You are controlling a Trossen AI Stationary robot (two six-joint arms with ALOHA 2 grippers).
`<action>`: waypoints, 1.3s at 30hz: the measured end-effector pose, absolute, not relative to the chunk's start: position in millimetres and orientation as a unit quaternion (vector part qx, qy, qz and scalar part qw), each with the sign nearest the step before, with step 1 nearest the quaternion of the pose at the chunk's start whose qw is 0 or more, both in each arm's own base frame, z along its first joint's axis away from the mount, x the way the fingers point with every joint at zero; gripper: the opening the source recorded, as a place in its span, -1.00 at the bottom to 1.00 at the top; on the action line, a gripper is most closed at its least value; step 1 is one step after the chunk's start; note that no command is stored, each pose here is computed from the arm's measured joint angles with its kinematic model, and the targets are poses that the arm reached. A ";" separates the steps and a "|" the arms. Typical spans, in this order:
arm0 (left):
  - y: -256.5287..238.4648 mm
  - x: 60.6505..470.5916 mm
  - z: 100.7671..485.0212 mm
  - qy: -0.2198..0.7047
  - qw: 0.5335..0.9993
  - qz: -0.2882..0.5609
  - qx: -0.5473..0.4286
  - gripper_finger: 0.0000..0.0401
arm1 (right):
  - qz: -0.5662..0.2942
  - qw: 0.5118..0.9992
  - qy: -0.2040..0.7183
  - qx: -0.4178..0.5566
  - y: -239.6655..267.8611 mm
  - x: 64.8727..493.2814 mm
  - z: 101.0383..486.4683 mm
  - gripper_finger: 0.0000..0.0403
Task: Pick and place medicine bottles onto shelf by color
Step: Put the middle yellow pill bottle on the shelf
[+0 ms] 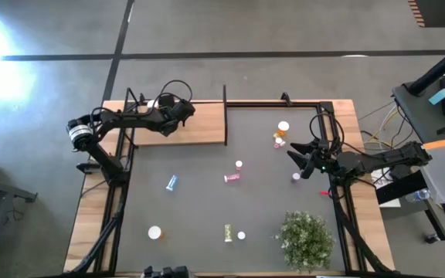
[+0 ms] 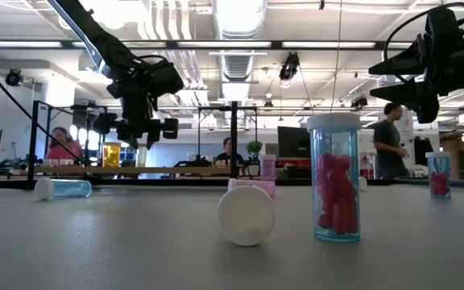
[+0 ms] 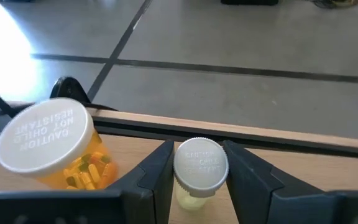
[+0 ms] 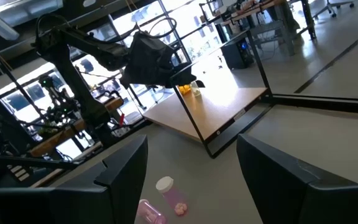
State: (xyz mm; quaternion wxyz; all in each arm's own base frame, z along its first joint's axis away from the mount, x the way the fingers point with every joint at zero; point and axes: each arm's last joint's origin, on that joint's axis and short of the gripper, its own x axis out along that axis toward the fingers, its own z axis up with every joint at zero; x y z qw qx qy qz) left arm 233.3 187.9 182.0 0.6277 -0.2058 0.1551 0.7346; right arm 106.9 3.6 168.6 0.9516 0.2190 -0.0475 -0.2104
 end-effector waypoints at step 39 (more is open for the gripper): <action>187.4 233.5 182.6 0.145 0.627 0.733 -0.219 -0.39 | -0.211 0.952 -0.047 0.219 3.6 106.9 168.6 0.18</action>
